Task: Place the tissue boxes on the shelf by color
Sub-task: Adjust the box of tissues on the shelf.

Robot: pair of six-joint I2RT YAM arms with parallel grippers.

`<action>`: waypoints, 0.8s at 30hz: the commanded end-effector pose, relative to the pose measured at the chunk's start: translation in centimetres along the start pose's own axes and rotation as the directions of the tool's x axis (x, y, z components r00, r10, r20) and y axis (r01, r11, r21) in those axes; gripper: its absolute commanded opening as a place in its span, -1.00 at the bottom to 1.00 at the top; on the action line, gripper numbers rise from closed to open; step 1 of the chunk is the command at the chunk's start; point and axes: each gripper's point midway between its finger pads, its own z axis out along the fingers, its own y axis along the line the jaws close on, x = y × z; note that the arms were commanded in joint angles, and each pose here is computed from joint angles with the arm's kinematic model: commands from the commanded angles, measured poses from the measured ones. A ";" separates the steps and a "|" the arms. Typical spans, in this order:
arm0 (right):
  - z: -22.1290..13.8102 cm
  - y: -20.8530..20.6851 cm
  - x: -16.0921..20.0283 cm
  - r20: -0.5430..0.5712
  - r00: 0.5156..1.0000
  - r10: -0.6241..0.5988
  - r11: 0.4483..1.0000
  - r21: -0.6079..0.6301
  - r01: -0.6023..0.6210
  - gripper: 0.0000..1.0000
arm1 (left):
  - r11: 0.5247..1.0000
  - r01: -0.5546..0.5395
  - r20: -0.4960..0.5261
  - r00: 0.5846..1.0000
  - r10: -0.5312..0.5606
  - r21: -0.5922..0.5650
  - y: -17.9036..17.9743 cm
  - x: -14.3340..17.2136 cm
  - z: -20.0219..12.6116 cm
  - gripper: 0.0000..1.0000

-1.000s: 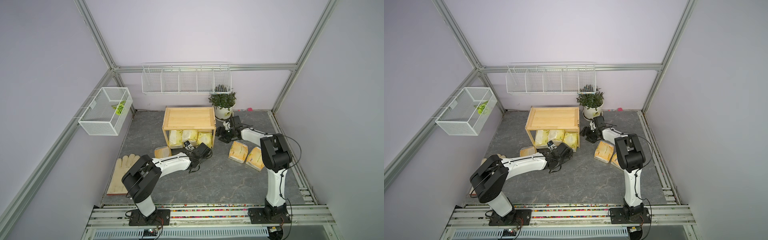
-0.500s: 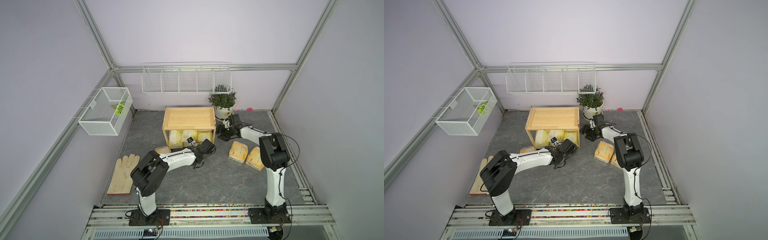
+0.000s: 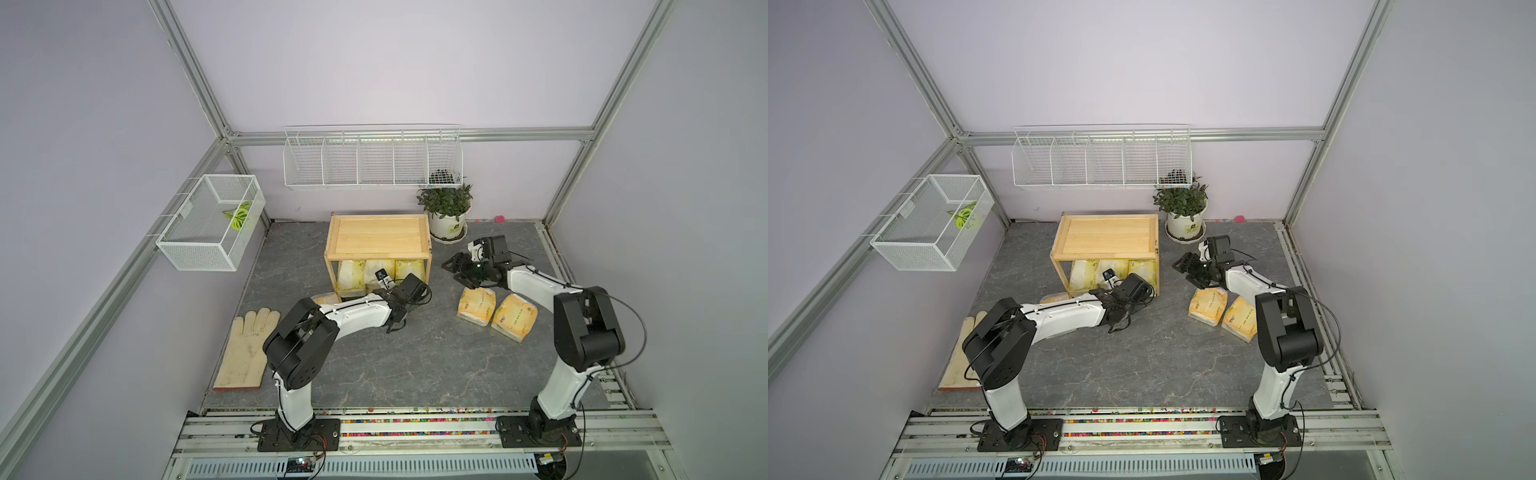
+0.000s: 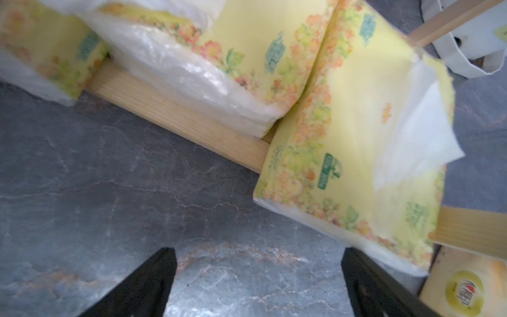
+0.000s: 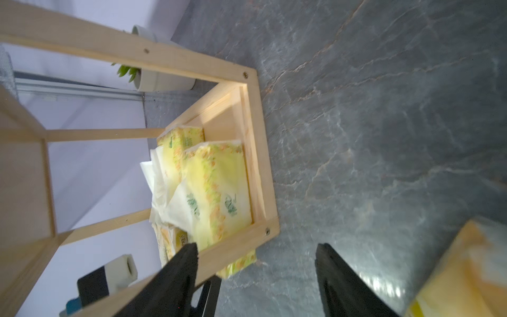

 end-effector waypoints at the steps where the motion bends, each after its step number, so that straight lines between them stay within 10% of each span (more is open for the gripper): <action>1: -1.4 0.0 1.6 0.021 1.000 -0.023 1.000 0.010 0.023 0.46 | 0.994 -0.057 0.029 0.998 0.054 0.092 -2.0 -1.7 -3.6 1.00; 10: -2.4 0.1 9.0 -0.014 0.997 -0.075 0.996 0.045 0.076 0.46 | 0.972 -0.089 0.002 0.996 0.091 0.216 -0.1 -2.2 -12.8 1.00; 24: 5.7 1.9 12.0 0.079 0.995 0.066 0.998 0.001 -0.066 0.46 | 0.965 -0.016 0.222 0.974 -0.045 0.263 5.3 -10.7 -22.1 1.00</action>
